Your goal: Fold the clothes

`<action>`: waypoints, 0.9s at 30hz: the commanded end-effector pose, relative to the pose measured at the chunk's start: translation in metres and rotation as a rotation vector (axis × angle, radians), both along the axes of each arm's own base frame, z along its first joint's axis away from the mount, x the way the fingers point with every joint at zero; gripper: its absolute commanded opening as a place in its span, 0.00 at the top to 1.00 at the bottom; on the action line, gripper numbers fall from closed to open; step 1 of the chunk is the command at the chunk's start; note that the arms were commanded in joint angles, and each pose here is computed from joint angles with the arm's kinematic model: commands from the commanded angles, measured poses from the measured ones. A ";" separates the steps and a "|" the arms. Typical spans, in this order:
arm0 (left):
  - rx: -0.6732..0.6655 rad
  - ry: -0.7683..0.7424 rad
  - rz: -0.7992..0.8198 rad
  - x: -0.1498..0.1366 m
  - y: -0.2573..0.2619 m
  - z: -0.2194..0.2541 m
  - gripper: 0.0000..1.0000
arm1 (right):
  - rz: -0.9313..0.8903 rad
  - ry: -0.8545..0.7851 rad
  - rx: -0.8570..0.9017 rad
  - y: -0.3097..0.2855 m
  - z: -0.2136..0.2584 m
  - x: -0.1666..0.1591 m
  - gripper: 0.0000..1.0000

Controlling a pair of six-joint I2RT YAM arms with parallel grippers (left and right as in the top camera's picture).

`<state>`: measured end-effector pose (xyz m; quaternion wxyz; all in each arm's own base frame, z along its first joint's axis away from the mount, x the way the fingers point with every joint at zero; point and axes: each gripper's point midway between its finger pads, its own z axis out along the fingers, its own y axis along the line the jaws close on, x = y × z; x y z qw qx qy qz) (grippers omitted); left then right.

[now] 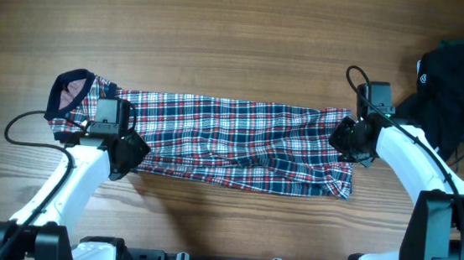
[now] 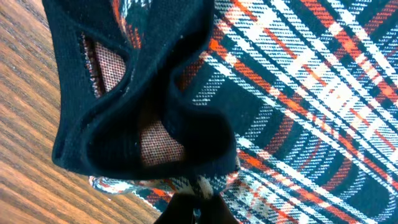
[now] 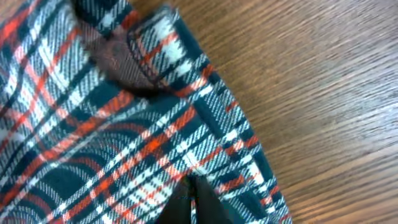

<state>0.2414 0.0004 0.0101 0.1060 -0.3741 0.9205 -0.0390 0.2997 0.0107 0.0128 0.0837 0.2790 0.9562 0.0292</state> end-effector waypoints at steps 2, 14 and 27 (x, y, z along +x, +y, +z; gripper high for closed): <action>0.000 0.017 -0.015 -0.005 0.001 -0.004 0.96 | 0.226 -0.090 0.161 0.035 0.032 0.018 0.84; -0.014 0.009 -0.018 -0.003 -0.001 -0.003 0.96 | 0.125 0.152 0.418 0.073 0.047 -0.052 0.44; -0.014 0.002 -0.018 -0.001 -0.001 -0.003 0.96 | 0.100 0.157 0.495 0.084 0.046 -0.054 0.10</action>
